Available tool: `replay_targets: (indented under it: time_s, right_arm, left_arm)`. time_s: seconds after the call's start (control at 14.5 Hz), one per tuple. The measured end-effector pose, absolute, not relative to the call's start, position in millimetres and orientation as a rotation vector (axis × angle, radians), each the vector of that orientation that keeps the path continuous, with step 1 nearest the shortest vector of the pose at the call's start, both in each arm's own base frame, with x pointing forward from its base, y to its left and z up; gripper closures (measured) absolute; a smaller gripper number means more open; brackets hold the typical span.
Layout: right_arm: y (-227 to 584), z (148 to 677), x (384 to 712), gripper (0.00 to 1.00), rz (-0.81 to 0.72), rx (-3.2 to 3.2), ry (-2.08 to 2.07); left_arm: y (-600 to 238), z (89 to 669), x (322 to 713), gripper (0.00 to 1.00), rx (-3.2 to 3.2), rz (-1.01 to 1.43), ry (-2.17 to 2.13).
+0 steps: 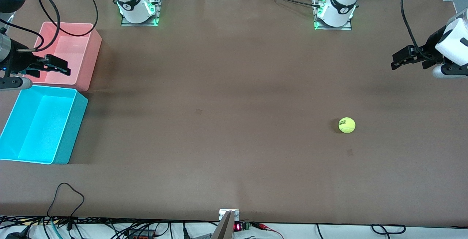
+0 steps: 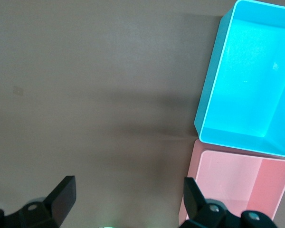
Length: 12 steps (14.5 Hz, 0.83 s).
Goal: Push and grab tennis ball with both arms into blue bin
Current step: 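Move the left gripper down toward the yellow tennis ball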
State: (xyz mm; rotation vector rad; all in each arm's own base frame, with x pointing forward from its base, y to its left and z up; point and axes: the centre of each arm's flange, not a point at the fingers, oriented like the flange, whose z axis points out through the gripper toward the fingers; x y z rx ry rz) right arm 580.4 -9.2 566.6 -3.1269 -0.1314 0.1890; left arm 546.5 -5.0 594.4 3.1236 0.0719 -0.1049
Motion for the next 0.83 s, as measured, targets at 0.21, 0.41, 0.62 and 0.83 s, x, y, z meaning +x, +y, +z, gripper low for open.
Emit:
replay_targets:
  time_s: [0.21, 0.41, 0.62, 0.83]
  right_arm:
    - [-2, 566, 580, 0.0, 0.194, -3.126, -0.15]
    - [6, 566, 579, 0.0, 0.202, -3.126, -0.169]
    - [6, 567, 578, 0.0, 0.209, -3.125, -0.169]
    - [6, 568, 573, 0.0, 0.211, -3.128, -0.16]
  left_arm:
    - [-5, 593, 546, 0.0, 3.124, -0.107, 0.072]
    - [-6, 591, 548, 0.0, 3.124, -0.11, 0.069]
    - [-6, 563, 564, 0.0, 3.123, -0.137, 0.069]
    - [-6, 513, 591, 0.0, 3.119, -0.217, 0.069]
